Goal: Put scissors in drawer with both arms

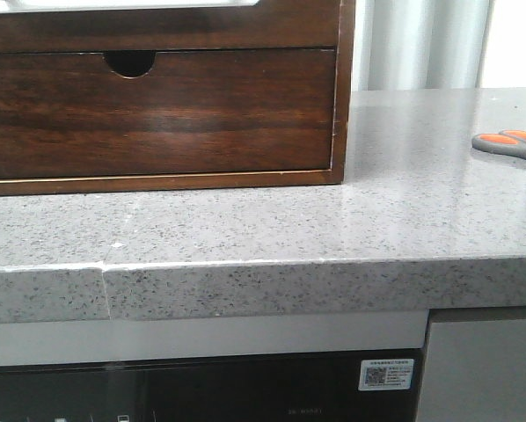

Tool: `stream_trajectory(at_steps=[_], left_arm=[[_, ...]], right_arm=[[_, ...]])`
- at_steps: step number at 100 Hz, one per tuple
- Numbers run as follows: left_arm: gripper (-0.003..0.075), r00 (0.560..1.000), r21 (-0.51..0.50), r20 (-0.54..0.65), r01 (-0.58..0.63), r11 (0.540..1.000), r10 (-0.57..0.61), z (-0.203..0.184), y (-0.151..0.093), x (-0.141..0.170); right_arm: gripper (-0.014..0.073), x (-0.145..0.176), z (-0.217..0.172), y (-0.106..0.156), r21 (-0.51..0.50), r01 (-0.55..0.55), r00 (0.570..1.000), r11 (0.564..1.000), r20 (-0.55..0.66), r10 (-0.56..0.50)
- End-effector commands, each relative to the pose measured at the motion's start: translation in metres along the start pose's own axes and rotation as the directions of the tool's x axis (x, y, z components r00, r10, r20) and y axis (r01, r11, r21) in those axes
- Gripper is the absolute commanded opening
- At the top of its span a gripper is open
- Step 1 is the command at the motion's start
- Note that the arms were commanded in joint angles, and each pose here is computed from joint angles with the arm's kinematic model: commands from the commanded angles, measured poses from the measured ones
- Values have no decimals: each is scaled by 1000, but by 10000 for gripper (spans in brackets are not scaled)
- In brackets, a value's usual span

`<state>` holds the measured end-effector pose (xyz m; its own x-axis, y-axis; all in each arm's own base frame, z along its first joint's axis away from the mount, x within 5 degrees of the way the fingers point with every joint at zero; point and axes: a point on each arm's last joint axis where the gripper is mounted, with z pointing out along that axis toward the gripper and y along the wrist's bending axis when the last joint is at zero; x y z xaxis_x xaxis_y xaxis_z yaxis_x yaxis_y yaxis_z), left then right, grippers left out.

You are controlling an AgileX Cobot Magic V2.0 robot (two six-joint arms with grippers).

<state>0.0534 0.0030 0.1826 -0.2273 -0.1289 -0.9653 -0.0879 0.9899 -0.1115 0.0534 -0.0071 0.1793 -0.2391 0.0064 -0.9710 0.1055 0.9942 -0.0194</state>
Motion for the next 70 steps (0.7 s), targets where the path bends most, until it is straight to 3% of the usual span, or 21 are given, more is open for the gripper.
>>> stream_trajectory(at_steps=[1, 70], left_arm=[[3, 998, 7, 61, 7, 1000, -8, -1, 0, 0], [3, 997, 8, 72, 7, 1000, -8, -1, 0, -1]], right_arm=[[-106, 2, 0, 0, 4, 9, 1000, 1000, 26, -9], [-106, 2, 0, 0, 4, 9, 1000, 1000, 26, -9]])
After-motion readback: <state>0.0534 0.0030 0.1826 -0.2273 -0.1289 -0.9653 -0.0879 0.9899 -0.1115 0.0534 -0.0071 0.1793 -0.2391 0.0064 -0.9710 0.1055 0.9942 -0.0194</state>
